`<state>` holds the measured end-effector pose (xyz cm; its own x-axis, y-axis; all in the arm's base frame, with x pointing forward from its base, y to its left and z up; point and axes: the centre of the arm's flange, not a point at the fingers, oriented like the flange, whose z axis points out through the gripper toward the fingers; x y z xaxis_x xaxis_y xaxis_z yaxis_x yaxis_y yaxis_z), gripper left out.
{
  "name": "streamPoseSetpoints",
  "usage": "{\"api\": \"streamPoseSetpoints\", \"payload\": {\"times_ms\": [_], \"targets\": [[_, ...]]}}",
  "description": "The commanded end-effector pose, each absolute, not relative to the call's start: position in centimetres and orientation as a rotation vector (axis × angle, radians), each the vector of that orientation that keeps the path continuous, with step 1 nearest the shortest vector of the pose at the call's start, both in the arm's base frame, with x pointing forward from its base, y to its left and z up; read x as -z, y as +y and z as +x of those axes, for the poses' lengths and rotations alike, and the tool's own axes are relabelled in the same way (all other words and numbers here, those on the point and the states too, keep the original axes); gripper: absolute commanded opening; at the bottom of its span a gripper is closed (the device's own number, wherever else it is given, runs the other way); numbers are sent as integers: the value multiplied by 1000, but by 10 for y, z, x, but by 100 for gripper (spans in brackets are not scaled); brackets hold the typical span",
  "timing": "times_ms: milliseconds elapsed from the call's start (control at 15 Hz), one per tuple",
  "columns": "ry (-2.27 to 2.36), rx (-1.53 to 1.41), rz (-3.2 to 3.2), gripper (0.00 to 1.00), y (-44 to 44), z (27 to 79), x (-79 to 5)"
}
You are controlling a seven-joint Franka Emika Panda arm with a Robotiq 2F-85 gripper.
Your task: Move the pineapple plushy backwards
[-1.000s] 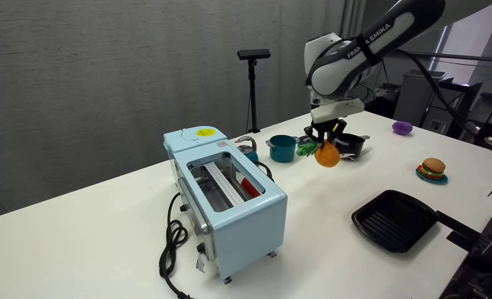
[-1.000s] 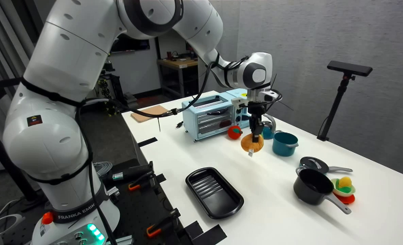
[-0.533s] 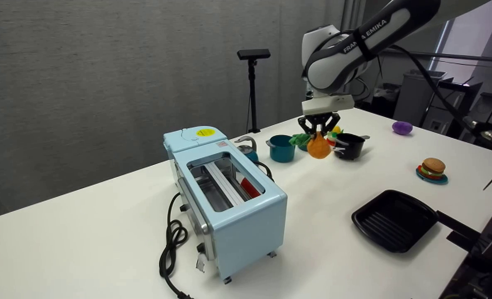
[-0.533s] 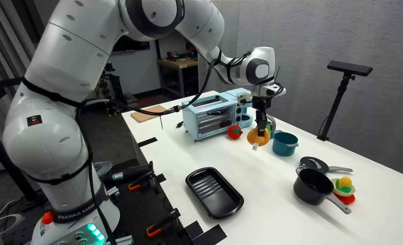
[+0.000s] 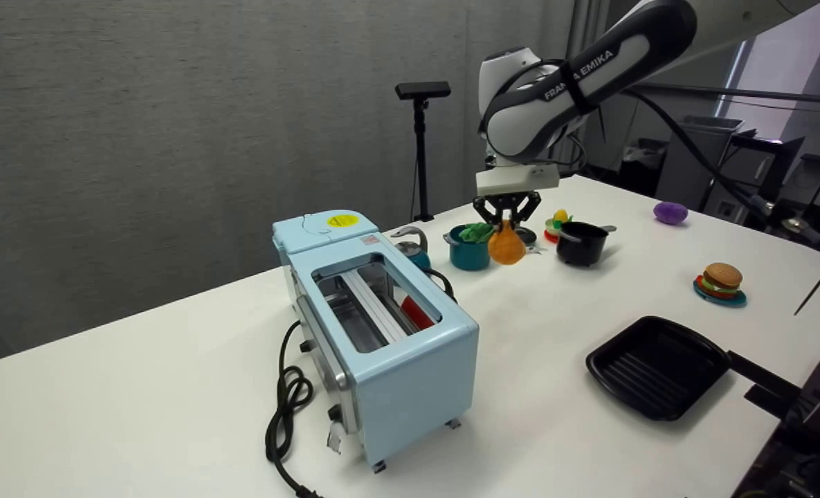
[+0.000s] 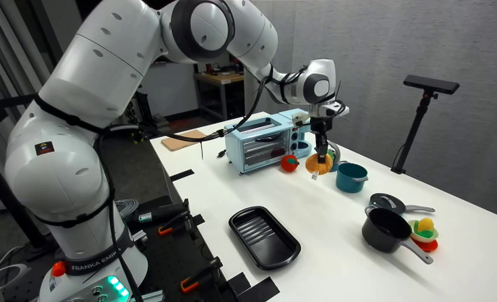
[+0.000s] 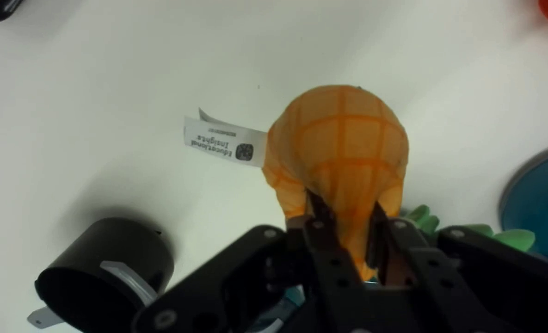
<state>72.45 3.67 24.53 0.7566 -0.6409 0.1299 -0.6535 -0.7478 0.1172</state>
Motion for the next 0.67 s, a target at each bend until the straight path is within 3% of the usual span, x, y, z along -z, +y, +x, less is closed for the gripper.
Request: {"api": "streamPoseSetpoints", "payload": {"times_ms": [0, 67, 533, 600], "targets": [[-1062, -122, 2792, 27, 42, 748, -245], [-1063, -121, 2793, 45, 41, 749, -244], [-1042, -115, 2797, 98, 30, 749, -244], [-1039, -110, 2799, 100, 29, 749, -245]]}}
